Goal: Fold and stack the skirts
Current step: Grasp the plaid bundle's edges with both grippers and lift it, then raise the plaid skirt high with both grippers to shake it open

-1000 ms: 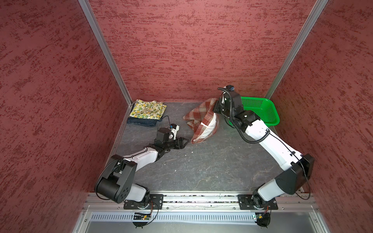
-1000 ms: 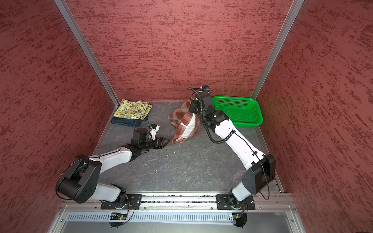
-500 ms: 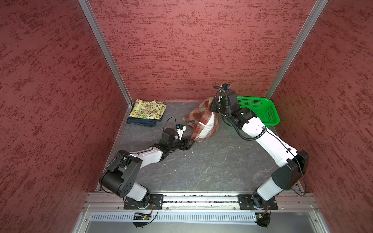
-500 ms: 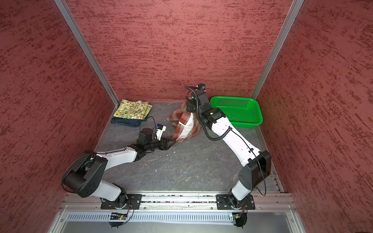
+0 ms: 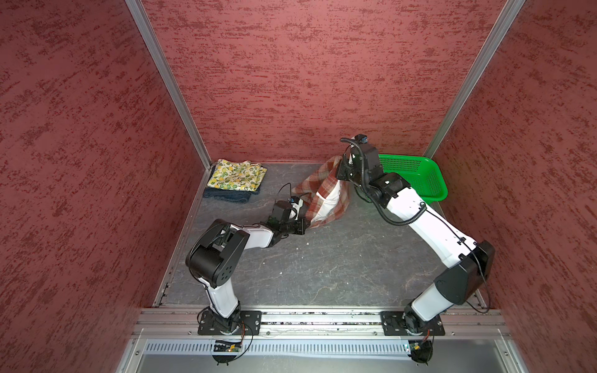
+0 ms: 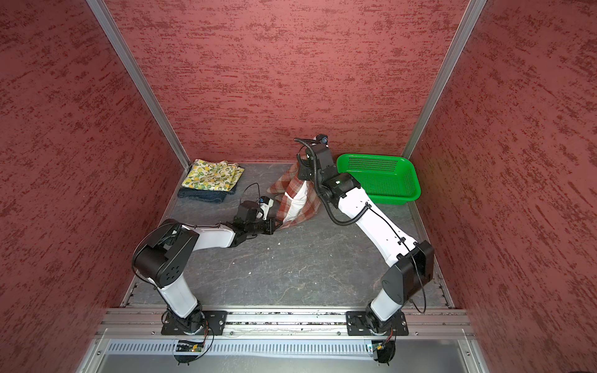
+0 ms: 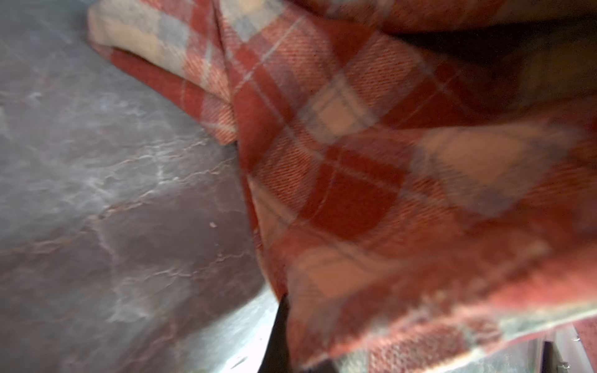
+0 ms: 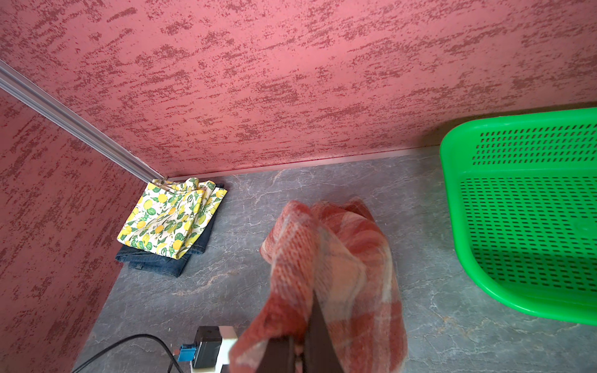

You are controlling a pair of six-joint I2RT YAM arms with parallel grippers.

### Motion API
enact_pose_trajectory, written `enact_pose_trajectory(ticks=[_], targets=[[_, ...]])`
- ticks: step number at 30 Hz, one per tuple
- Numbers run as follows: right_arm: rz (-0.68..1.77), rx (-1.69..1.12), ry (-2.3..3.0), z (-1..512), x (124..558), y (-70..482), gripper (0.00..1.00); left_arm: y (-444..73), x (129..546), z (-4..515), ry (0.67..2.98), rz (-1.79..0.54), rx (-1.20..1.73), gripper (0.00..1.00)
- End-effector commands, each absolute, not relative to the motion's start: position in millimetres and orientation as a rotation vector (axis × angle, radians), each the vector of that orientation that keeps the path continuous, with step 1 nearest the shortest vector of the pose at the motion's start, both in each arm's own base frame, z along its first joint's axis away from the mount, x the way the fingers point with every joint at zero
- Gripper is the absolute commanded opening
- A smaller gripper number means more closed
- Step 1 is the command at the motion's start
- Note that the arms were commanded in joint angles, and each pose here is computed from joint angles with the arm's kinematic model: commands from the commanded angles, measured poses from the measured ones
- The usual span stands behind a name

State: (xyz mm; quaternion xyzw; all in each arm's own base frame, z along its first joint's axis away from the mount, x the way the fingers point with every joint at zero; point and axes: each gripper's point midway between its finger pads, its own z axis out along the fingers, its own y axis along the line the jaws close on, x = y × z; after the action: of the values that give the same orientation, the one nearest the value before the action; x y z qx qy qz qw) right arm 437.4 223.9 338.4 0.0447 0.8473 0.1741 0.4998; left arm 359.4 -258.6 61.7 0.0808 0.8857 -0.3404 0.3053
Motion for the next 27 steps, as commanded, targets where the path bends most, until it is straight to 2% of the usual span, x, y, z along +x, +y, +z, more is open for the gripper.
enact_pose_trajectory(ticks=[1,8,13,20,27], targets=[[0.364,0.123,1.953,377.8,434.3,208.9,0.00,-238.4,374.8,119.7,2.291,-0.847,0.127,0.00],[0.190,0.101,1.885,422.9,431.3,181.1,0.00,-154.6,383.8,303.2,2.153,-0.545,0.070,0.00],[0.133,0.095,1.868,450.8,426.5,166.7,0.00,-117.8,380.2,388.7,2.056,-0.408,0.038,0.00],[0.186,0.113,1.864,477.8,449.1,157.0,0.00,-89.5,407.6,435.4,2.005,-0.335,-0.035,0.00],[0.285,0.109,1.810,493.7,496.8,164.6,0.00,-80.0,470.6,432.7,2.046,-0.347,-0.048,0.00]])
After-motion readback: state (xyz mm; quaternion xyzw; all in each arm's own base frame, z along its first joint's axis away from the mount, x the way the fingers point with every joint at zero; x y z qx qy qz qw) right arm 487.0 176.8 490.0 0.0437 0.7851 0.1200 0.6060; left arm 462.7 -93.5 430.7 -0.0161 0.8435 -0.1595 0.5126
